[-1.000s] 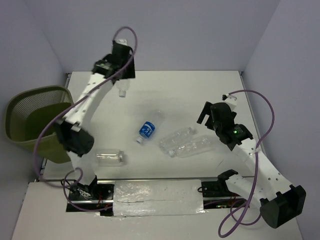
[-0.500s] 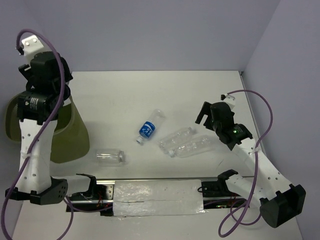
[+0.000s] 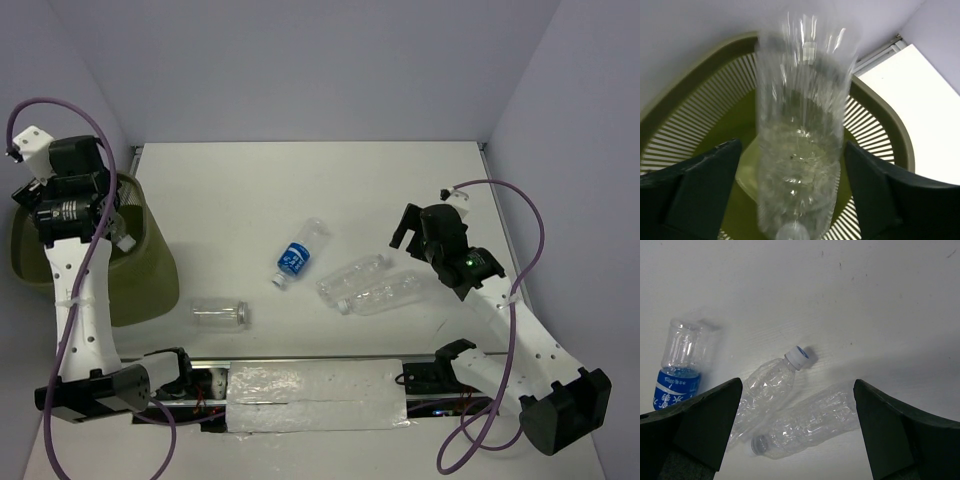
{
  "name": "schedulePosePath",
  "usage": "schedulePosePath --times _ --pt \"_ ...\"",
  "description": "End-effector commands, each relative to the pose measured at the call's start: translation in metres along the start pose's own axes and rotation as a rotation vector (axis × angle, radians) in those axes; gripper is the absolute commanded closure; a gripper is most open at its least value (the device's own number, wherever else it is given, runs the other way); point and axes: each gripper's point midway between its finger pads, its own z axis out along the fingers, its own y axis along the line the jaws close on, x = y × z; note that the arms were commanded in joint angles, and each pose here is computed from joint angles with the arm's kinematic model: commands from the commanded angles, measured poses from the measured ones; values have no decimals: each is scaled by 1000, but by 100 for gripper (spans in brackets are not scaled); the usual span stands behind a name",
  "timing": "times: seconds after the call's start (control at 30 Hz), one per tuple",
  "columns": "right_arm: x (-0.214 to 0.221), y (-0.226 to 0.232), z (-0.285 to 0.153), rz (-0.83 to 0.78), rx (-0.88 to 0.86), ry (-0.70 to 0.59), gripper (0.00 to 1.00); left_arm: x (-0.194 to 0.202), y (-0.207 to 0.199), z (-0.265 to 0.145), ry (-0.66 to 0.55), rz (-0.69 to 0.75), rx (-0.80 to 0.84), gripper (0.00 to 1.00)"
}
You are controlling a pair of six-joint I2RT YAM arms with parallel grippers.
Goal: Put the plastic bottles in the bin
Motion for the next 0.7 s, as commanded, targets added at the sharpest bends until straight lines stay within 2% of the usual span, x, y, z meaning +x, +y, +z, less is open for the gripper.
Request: schedulePosePath --times 0.0,0.2,0.27,0.3,0.37,0.4,0.53,0.67 --pt "-10 7 -2 5 -21 -29 0 -5 -5 -3 -32 -54 51 1" --pt "-5 12 1 7 -44 -8 0 -27 -26 -39 -80 -40 248 0" --pt "-3 14 4 12 -49 0 0 -32 -38 -51 -78 -10 303 1" --pt "-2 16 4 18 -56 4 0 -40 -50 -71 -94 7 375 1" --pt "0 17 6 25 -60 11 0 -30 -67 -90 -68 84 452 1" --pt "0 18 6 33 -63 12 0 -22 -86 -112 -58 139 550 1" --pt "4 18 8 42 -66 24 0 41 -116 -151 77 318 705 1" --pt "6 15 7 43 -54 30 0 134 -129 -196 217 494 804 1"
